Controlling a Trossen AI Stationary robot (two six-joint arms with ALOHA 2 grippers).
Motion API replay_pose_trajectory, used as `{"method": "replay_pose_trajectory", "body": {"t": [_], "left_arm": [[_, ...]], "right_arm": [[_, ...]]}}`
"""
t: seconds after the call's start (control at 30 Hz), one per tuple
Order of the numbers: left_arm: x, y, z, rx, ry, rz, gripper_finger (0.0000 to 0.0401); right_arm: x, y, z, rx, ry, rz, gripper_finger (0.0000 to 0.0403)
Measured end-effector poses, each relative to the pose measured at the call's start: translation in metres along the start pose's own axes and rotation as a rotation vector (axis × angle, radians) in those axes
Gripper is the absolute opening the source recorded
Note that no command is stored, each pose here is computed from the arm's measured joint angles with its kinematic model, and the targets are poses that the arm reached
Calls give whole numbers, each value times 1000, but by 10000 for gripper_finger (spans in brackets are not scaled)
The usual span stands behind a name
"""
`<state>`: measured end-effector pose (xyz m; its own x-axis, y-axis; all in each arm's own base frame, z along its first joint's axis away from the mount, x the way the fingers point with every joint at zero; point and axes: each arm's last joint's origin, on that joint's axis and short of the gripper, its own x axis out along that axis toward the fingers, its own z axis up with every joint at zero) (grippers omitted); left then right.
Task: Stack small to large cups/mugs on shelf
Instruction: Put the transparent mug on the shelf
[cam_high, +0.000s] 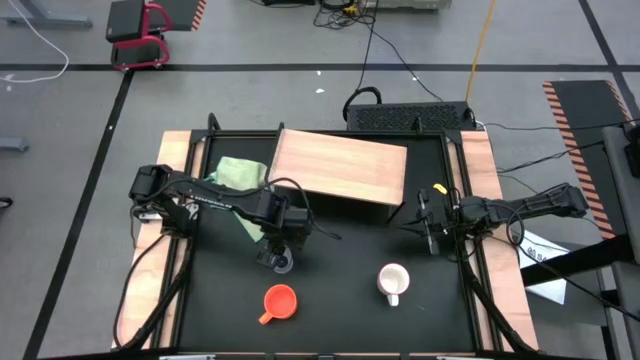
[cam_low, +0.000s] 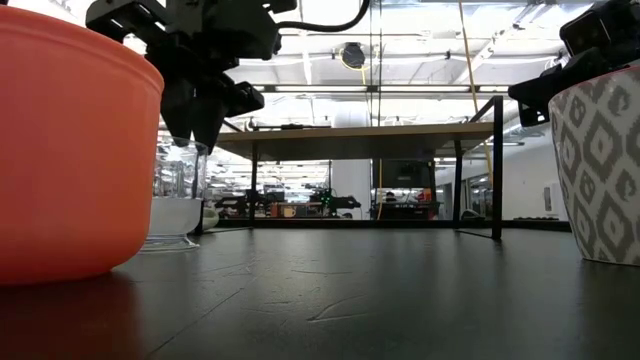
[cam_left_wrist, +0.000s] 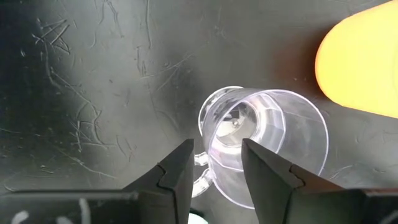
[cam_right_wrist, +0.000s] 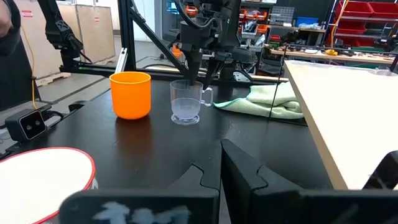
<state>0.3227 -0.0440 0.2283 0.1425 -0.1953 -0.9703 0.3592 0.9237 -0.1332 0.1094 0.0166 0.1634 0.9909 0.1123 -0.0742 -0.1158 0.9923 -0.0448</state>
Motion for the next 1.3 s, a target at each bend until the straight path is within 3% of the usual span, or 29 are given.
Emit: {"method": "replay_pose_trajectory", "body": {"t": [0.67, 1.3], "left_arm": [[1, -1, 0, -23, -14, -41, 136], [4, 2, 0, -25, 11, 23, 136]], "right_arm": [[0, 0, 0, 2, 0, 0, 0], [0, 0, 0, 2, 0, 0, 0]]}}
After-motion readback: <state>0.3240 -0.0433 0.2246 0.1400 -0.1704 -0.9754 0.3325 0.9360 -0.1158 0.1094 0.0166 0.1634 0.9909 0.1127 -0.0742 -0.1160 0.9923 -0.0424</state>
